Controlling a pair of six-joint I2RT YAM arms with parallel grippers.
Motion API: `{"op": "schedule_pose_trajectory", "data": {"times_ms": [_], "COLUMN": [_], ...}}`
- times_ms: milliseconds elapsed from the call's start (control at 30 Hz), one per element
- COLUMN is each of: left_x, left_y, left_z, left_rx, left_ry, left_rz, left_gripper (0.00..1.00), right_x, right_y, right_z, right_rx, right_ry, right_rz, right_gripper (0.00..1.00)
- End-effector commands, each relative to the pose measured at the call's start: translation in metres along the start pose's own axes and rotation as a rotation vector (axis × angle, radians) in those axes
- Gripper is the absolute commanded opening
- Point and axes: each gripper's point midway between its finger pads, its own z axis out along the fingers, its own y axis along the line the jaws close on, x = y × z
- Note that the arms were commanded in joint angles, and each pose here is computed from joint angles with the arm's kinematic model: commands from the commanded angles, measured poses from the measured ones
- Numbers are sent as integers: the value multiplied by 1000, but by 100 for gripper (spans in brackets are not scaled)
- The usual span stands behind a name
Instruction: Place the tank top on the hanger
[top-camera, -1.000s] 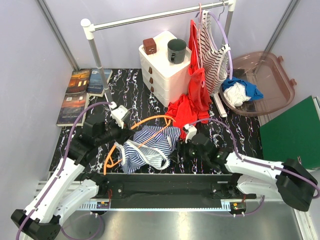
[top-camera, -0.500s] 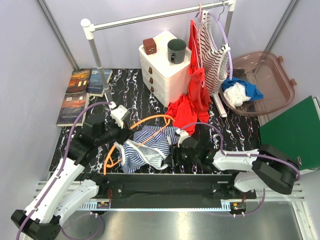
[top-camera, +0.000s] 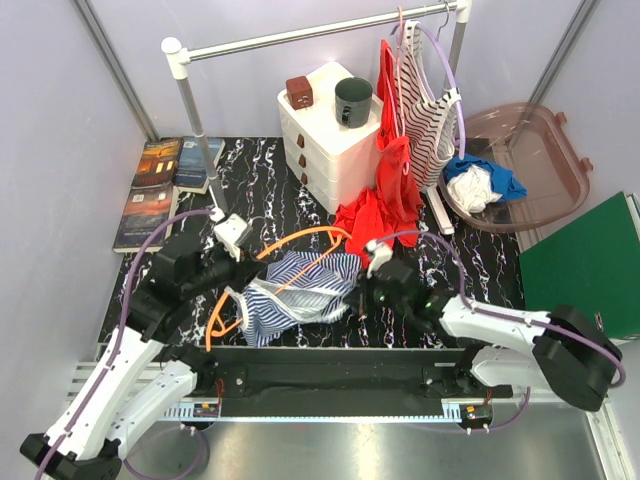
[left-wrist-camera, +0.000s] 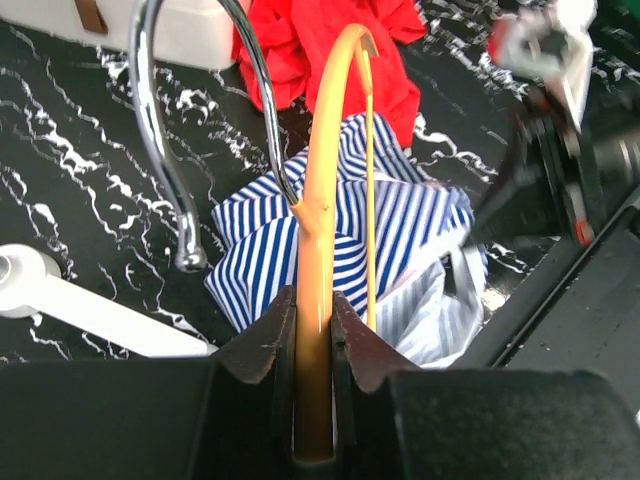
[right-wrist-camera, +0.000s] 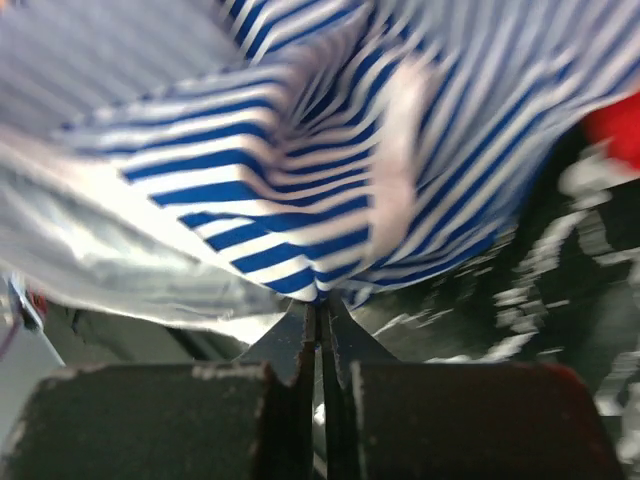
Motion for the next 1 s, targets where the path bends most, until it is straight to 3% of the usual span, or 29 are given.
{"op": "schedule_pose_trajectory", "data": {"times_ms": [0,300,600,967], "left_x": [-35,-35,-29,-26], "left_y": [-19,-37,-42,-38], "left_z": [-13,-17,-12,-7], "left_rx": [87,188,231,220], "left_ry": [-169,-194,-161,-146], "left_rz": [58,79,69,66], "left_gripper": [0,0,0,0], "right_x": [-49,-97,-147,-145], "right_y": [-48,-89,-117,-102], "right_z": [-14,-12,-50,-86], "right_rx": [97,130,160,152], "right_ry": [-89,-121,-216,-160], "right_rz": [63,135,130,159], "right_gripper": [0,0,0,0]}}
